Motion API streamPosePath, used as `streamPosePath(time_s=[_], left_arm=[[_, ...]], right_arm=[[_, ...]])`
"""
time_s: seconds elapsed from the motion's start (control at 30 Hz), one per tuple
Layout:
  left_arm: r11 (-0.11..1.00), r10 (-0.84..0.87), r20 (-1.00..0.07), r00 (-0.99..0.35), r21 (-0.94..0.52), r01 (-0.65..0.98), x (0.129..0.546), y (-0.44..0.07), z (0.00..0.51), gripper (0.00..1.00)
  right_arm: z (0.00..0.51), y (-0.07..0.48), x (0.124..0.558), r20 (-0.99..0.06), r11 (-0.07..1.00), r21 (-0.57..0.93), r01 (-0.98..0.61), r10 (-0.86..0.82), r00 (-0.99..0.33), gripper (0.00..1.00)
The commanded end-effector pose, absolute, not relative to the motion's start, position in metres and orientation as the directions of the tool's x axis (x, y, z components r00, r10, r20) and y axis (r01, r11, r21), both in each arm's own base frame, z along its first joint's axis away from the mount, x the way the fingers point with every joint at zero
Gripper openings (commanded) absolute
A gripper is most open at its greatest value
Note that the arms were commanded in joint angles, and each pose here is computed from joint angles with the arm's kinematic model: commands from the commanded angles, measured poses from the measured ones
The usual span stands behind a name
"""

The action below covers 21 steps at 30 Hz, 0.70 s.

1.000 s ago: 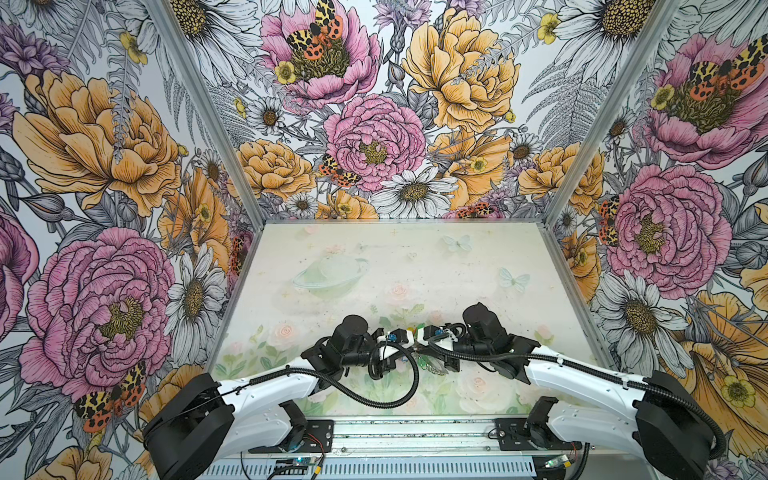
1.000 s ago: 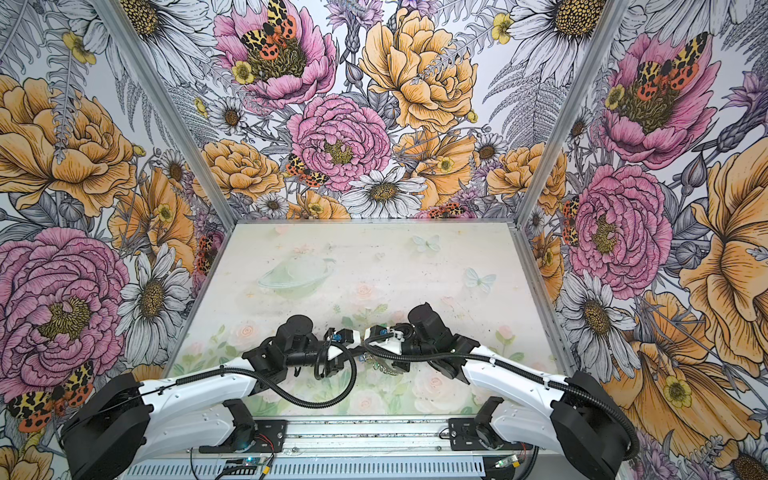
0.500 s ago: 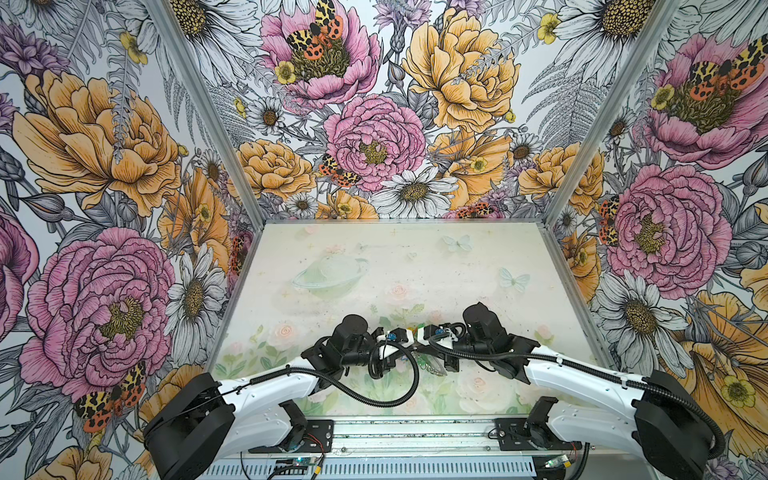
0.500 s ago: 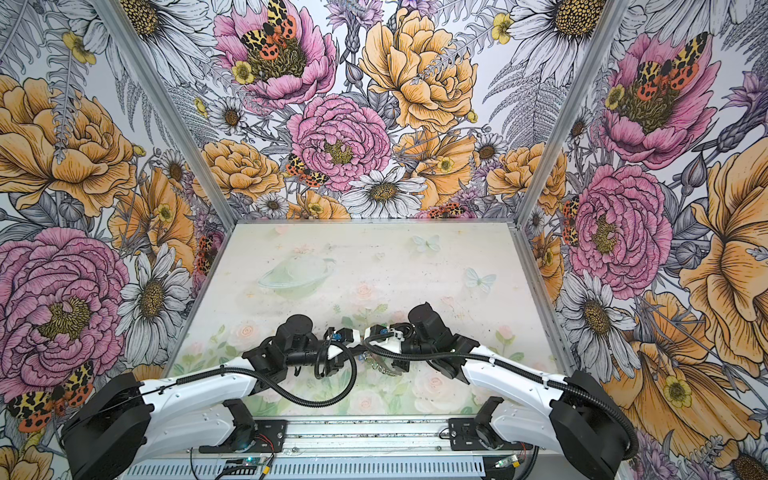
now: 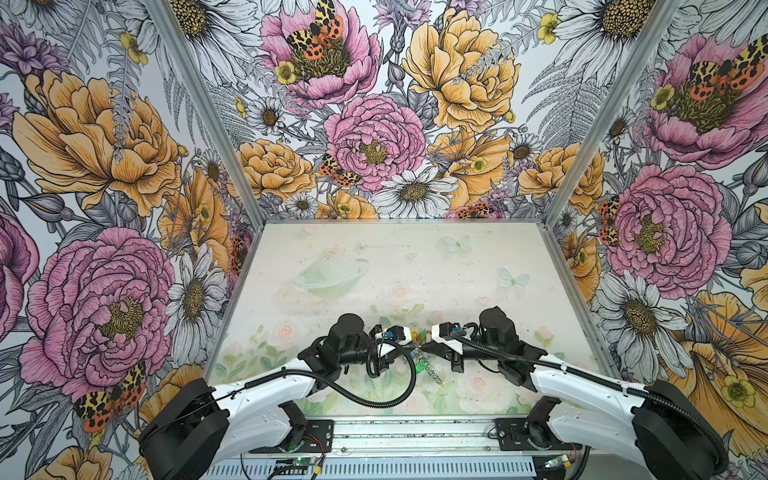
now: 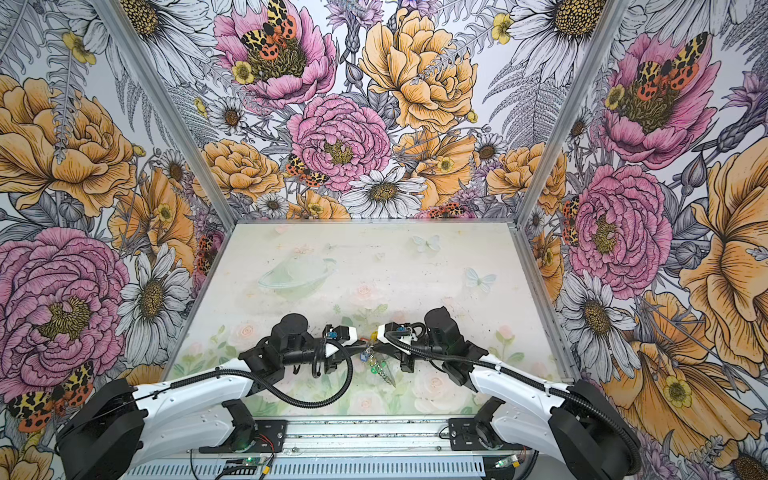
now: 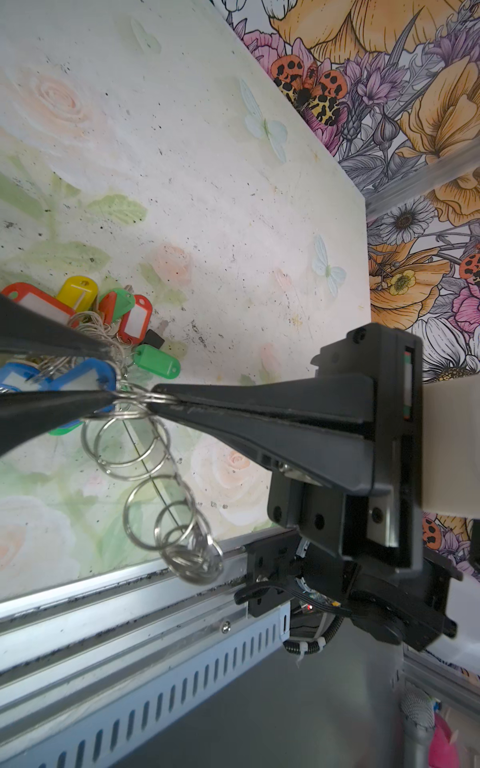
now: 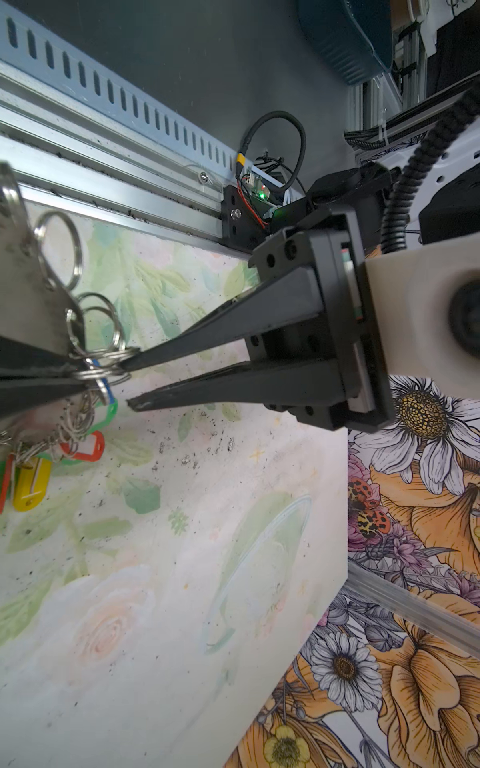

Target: Put the keys on the keyring

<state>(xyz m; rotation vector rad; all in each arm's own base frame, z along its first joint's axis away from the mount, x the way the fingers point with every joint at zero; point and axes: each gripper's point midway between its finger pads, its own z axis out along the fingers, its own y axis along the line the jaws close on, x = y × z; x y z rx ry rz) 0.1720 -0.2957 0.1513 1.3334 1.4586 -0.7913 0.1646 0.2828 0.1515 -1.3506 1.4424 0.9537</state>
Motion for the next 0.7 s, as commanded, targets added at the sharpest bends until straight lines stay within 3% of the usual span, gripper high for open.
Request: streamPosePath(time_s=[0.0, 0.23, 0.67], left_arm=[[0.167, 0.311, -0.947, 0.076, 0.134, 0.977, 0.167, -0.296, 0.156, 0.18], [0.153, 0.304, -0.949, 0.087, 0.138, 0.979, 0.164, -0.295, 0.157, 0.16], [0.175, 0.328, -0.942, 0.078, 0.141, 0.974, 0.171, -0.296, 0.151, 0.00]], right_arm=[[0.184, 0.292, 0.161, -0.981, 0.049, -0.120, -0.992, -0.160, 0.111, 0.00], [0.180, 0.293, 0.174, -0.978, 0.109, -0.127, -0.986, -0.177, 0.106, 0.00], [0.191, 0.289, 0.178, -0.988, 0.139, -0.124, -0.983, -0.108, 0.110, 0.00]])
